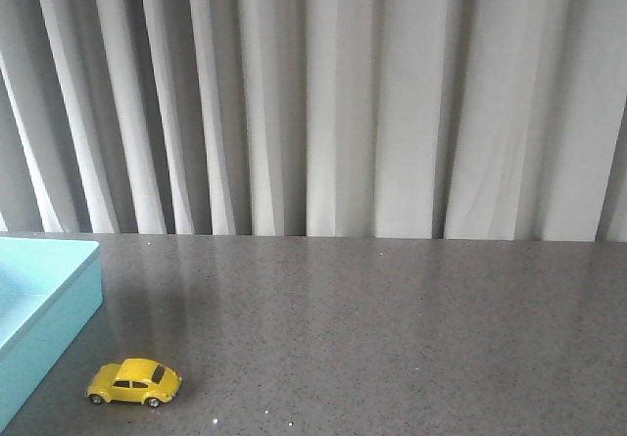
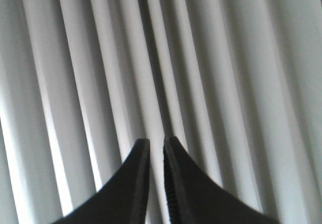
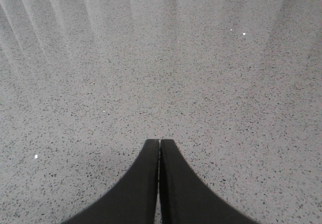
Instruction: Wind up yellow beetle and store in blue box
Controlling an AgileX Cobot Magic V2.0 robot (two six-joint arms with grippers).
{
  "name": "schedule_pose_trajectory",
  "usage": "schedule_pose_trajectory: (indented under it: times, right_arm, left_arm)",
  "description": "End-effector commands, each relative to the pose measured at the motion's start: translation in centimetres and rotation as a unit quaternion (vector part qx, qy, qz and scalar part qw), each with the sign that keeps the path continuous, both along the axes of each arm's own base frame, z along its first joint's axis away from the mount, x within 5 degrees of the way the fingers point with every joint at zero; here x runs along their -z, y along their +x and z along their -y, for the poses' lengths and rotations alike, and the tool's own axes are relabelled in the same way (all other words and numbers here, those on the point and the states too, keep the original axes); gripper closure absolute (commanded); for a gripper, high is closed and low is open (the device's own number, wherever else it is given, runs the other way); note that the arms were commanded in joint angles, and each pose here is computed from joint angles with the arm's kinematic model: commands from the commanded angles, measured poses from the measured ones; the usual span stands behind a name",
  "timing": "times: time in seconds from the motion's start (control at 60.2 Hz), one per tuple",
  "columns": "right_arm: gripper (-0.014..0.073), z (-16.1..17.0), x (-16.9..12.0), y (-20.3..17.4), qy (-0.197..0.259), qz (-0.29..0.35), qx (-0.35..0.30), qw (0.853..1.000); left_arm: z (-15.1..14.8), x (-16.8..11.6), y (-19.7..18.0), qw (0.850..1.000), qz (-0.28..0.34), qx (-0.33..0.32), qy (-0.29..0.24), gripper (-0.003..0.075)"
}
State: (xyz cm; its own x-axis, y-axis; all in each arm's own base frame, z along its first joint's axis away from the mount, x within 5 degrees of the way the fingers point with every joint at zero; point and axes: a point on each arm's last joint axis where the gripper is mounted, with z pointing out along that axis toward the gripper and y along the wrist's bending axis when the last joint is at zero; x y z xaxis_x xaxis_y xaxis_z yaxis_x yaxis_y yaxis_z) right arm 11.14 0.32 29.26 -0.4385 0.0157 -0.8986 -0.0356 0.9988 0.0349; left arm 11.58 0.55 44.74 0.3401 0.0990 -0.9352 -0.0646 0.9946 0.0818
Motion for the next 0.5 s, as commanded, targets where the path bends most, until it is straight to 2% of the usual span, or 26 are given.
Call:
schedule_pose_trajectory:
  times: [0.0,0.199,0.366,0.382,0.399,0.416,0.432,0.449,0.465,0.482]
  right_arm:
    - [0.0602,0.18,-1.31,0.27,-0.007,0.044,0.007,0.999]
    - [0.0602,0.18,-1.3,0.29,-0.008,0.043,0.007,0.999]
    - [0.0602,0.18,-1.3,0.29,-0.008,0.043,0.007,0.999]
    - [0.0602,0.18,-1.3,0.29,-0.008,0.043,0.007,0.999]
    - [0.0602,0.18,-1.3,0.29,-0.008,0.043,0.007,0.999]
    - [0.0602,0.18,-1.3,0.29,-0.008,0.043,0.007,0.999]
    - [0.0602,0.18,-1.3,0.29,-0.008,0.043,0.007,0.999]
    - [0.0602,0.18,-1.3,0.29,-0.008,0.043,0.007,0.999]
    - [0.0602,0.18,-1.3,0.29,-0.008,0.043,0.007,0.999]
    - [0.0602,0.18,-1.3,0.29,-0.008,0.043,0.007,0.999]
  left_arm:
    - [-0.09,-0.98,0.16,1.0,0.001,-0.006,0.0,0.0618]
    - [-0.37,-0.65,0.25,1.0,-0.017,-0.019,-0.006,0.0608]
    - [-0.37,-0.74,0.22,0.999,-0.01,-0.006,-0.044,0.0605]
    - [-0.37,-0.74,0.22,0.999,-0.011,-0.012,-0.029,0.0605]
    - [-0.38,-0.74,0.22,0.999,-0.01,-0.008,-0.043,0.0604]
    - [-0.39,-0.74,0.22,1.0,-0.011,-0.014,-0.025,0.0604]
    - [-0.38,-0.71,0.23,0.999,-0.012,-0.01,-0.036,0.0604]
    - [-0.36,-0.65,0.25,1.0,-0.017,-0.017,-0.013,0.0604]
    - [-0.33,-0.6,0.27,1.0,-0.02,-0.013,-0.019,0.0604]
    - [-0.25,-0.5,0.31,0.999,-0.027,-0.018,0.007,0.0604]
